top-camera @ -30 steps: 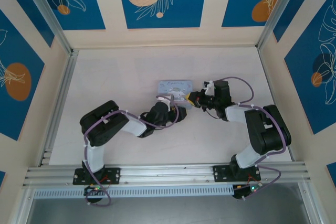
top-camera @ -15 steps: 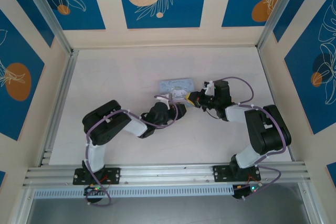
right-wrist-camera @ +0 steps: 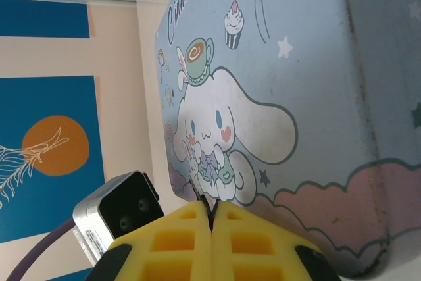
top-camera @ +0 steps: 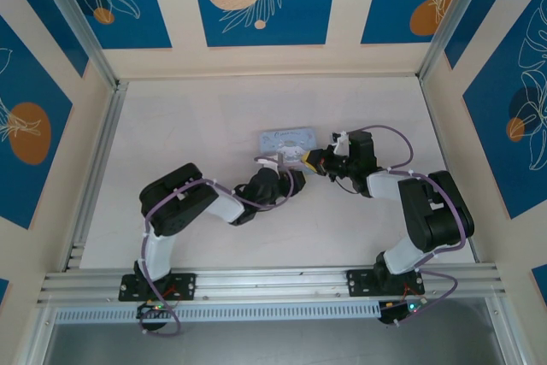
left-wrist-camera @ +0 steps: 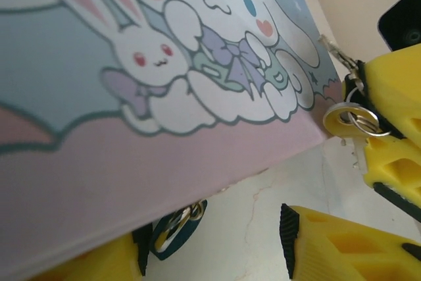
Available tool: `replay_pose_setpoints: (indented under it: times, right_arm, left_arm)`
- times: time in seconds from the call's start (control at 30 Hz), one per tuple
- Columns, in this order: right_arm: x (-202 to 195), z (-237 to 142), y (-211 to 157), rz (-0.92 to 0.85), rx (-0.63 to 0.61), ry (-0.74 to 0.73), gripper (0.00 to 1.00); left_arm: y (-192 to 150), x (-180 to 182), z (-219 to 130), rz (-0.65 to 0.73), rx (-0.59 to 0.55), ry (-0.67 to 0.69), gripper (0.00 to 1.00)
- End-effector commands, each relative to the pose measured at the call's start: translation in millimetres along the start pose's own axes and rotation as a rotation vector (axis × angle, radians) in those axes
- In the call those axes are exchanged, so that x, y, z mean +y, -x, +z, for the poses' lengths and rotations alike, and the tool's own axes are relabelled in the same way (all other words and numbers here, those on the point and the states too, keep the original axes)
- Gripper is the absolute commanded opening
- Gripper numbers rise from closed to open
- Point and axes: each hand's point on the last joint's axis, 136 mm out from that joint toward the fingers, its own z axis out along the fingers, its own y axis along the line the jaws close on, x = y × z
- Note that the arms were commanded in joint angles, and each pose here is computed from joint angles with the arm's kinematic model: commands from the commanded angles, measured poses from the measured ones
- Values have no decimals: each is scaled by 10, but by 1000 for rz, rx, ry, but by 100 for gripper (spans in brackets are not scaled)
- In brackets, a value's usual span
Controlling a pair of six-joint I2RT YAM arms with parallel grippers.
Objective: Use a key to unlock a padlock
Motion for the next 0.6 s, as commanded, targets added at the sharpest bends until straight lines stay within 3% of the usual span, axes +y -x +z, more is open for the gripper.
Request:
replay_pose_setpoints:
  times: [0.0,0.2,0.57]
  right_arm:
    - [13,-5,0,3,8,13,0]
    - [15,-5,-2,2,10,13,0]
    - [-6,-9,-6,8,9,10,0]
  left_arm:
    - [-149,91,24,92,51,108,51]
    - [-130,125,48,118,48,153,46]
    - [-118,63,144,47,19,112,36]
